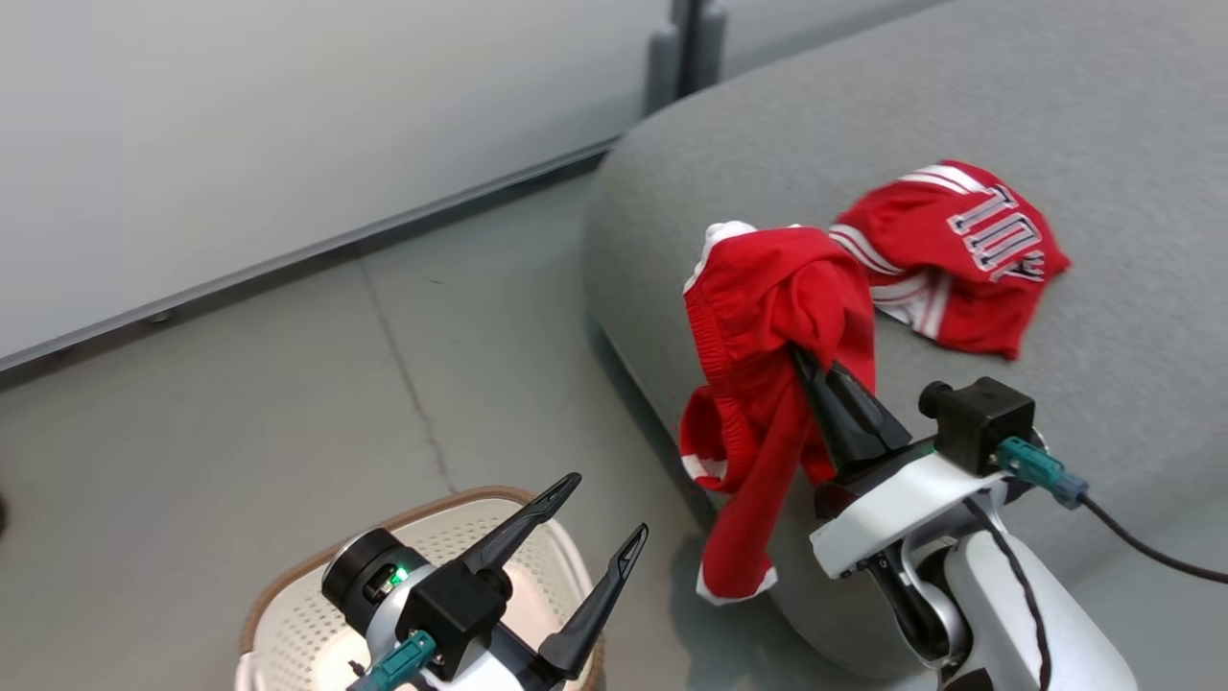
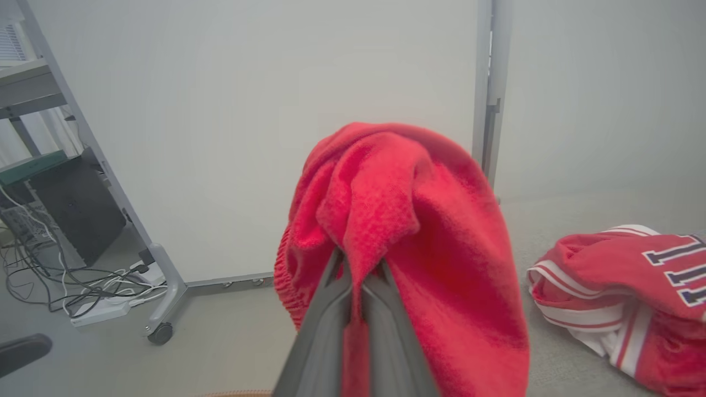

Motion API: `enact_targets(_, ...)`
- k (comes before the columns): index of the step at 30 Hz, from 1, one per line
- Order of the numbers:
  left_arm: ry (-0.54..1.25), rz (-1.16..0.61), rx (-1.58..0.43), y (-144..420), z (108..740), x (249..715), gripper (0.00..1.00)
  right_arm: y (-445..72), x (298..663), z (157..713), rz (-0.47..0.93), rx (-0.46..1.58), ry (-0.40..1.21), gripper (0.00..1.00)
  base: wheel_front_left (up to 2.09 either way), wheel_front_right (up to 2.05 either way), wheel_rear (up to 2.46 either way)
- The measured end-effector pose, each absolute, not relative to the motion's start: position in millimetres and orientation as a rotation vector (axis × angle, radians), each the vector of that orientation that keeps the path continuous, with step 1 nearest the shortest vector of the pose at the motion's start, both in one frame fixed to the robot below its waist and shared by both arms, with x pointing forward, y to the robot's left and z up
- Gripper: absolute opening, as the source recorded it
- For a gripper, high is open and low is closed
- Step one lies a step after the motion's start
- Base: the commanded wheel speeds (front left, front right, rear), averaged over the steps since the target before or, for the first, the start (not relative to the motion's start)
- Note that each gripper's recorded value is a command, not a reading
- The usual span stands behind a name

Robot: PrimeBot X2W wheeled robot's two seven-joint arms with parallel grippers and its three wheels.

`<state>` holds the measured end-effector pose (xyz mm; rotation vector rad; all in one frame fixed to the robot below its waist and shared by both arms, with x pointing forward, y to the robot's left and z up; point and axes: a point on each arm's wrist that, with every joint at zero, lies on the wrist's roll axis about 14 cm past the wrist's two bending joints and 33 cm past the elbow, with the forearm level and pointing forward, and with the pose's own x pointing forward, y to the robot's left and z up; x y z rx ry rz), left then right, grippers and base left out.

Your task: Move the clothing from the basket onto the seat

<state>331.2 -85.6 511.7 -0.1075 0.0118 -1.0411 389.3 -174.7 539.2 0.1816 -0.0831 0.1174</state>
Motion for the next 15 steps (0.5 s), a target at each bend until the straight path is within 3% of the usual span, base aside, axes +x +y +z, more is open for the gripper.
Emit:
enact_targets(9,0.042,-1.196,-0.123,-123.0,502.7,328.9,1.00,-241.3,367.7,532.5,-0.095,0.172,-0.079,0.00,0.00,0.00,0.00)
enact_targets(15,0.037,-1.234,-0.132,-132.5,501.6,339.7,1.00,-272.7,387.3,569.2,-0.156,0.131,-0.189,0.00,0.00,0.00,0.00)
